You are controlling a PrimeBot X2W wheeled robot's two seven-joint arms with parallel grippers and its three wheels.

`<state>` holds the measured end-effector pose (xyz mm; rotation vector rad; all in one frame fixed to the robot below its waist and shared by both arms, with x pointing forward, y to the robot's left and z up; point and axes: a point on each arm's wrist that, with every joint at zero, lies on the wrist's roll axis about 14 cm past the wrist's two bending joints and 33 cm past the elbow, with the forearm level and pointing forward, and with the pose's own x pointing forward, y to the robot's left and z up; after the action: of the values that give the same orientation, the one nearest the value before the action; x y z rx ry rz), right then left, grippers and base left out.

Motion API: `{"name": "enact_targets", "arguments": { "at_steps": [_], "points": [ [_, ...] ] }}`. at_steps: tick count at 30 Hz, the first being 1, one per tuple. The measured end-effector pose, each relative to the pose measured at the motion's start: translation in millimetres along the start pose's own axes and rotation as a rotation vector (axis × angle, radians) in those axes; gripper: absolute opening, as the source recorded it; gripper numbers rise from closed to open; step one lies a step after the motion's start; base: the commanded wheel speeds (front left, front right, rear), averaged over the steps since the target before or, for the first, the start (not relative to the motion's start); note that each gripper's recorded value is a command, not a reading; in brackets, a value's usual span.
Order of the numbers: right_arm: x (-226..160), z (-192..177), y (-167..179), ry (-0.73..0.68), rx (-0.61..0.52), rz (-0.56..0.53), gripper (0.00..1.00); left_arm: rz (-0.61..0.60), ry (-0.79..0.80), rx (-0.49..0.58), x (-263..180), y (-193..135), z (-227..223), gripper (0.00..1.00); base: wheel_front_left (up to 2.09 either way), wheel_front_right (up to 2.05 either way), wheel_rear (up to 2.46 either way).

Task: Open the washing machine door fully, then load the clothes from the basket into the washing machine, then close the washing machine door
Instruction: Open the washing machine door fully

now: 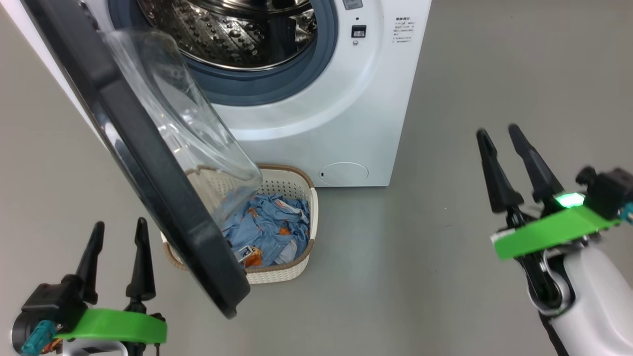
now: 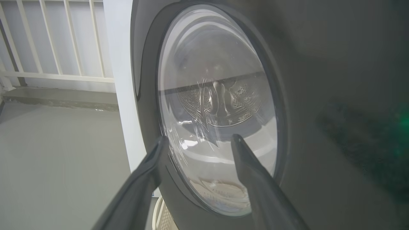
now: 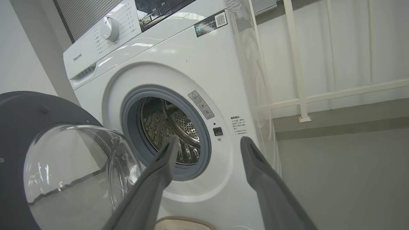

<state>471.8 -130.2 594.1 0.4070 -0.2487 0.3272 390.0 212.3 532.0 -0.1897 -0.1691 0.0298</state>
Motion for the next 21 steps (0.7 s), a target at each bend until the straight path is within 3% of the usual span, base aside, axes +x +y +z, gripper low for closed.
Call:
{"name": "enact_targets", "arguments": {
  "at_steps": [5, 21],
  "points": [
    [-21.0, -3.8, -9.5, 0.018, -0.120, -0.021, 1.00, 0.002, -0.001, 0.001, -2.4, 0.5, 0.5, 1.00, 0.00, 0.00, 0.00],
    [-92.3, -29.8, -23.0, 0.114, -0.278, -0.137, 1.00, 0.009, -0.008, -0.003, -17.9, 0.0, 4.4, 1.00, 0.00, 0.00, 0.00]
  ]
}}
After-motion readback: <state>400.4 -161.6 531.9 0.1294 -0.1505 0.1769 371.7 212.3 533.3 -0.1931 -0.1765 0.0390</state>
